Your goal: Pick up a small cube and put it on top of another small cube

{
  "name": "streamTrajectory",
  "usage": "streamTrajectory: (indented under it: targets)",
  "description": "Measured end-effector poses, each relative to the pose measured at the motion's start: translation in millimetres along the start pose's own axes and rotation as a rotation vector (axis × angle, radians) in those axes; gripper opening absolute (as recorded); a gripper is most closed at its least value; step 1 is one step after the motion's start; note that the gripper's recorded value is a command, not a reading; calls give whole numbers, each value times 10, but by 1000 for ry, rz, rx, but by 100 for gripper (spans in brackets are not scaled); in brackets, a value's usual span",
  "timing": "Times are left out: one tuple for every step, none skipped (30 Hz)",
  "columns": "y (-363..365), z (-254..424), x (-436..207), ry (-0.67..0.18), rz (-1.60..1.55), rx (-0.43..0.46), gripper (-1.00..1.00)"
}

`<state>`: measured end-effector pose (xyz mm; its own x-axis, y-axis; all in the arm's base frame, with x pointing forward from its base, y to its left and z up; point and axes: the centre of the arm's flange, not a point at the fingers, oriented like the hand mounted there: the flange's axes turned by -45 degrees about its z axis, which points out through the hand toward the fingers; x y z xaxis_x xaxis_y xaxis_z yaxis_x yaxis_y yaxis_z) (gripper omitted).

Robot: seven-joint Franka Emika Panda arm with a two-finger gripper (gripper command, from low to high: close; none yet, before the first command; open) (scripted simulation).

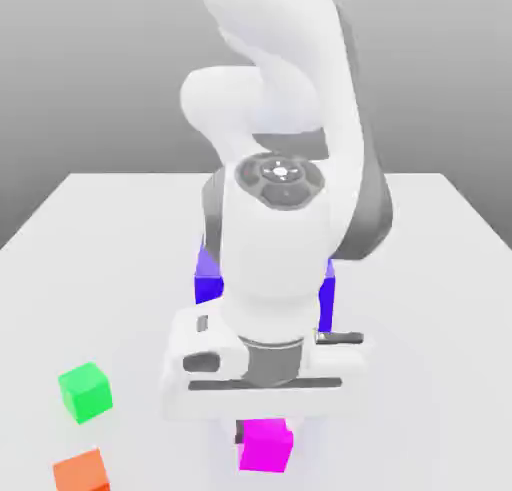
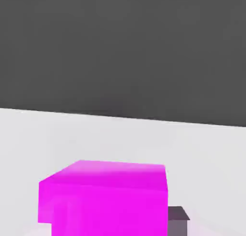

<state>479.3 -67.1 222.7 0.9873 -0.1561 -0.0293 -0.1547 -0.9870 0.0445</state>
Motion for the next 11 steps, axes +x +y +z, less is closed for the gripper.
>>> streamTrajectory:
  targets:
    - [270,-17,-106,1,86,6,-100]
    - [528,-35,-228,3,172,13,-100]
    - [810,-34,-357,5,264,21,-100]
    - [1129,-1,-498,7,367,29,-100]
    - [1428,74,-644,9,468,38,-100]
    - [1634,203,-766,12,548,47,-100]
    - [1717,326,-826,13,584,51,-100]
    - [1755,445,-860,14,603,52,-100]
    - [1772,518,-879,15,612,52,100]
    - [1772,518,-879,15,612,52,100]
    - [1772,518,-879,15,612,52,100]
